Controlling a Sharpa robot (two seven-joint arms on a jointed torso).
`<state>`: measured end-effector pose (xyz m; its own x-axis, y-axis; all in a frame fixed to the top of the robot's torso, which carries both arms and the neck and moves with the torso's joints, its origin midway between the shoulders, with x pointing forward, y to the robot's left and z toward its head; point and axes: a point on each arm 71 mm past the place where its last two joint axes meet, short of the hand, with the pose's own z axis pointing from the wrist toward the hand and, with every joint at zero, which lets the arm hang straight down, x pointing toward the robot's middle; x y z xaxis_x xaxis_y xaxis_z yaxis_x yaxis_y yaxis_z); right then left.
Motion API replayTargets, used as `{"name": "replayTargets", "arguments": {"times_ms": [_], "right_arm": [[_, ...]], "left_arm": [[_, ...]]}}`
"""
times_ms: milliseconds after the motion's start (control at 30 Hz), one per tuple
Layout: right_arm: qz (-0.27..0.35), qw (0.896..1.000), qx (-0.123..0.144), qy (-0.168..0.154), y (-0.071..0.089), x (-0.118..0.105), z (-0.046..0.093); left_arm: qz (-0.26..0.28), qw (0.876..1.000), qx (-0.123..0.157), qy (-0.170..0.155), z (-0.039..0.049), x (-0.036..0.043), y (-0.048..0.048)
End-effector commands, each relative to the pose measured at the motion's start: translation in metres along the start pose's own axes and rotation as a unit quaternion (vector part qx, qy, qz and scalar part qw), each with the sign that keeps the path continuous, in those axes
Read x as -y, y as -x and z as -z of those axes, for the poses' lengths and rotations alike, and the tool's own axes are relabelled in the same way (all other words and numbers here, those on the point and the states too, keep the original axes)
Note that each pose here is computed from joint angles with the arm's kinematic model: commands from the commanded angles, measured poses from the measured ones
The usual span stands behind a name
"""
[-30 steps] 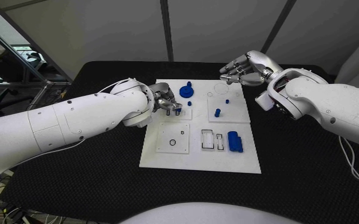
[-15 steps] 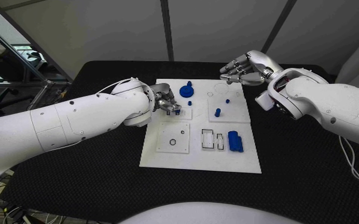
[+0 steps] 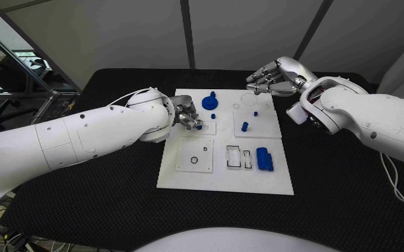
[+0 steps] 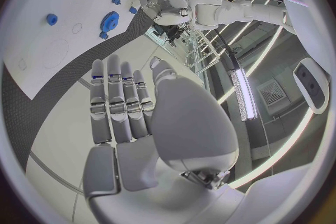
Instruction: Assemble the parts on the task board
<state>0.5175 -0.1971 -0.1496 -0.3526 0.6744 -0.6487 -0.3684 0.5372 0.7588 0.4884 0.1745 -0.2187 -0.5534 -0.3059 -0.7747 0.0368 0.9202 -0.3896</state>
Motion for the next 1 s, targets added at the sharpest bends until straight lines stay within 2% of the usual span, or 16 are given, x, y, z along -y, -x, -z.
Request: {"name": "replayTargets", "arguments": {"times_ms": [33, 667, 1000], "right_arm": [[0.001, 1.000, -0.003, 0.008, -0.0003, -0.0024, -0.0006], [0.009, 1.000, -0.003, 0.014, -0.0010, -0.0037, -0.0011], [0.009, 1.000, -0.002, 0.013, -0.0009, -0.0036, -0.0008]], "left_arm": [[-0.016, 1.000, -0.008, 0.002, 0.0002, 0.0007, -0.0010], [-0.021, 1.000, -0.018, 0.003, -0.0004, 0.0012, -0.0032], [-0.030, 0.999, -0.033, 0.006, -0.0031, 0.0006, -0.0092]]}}
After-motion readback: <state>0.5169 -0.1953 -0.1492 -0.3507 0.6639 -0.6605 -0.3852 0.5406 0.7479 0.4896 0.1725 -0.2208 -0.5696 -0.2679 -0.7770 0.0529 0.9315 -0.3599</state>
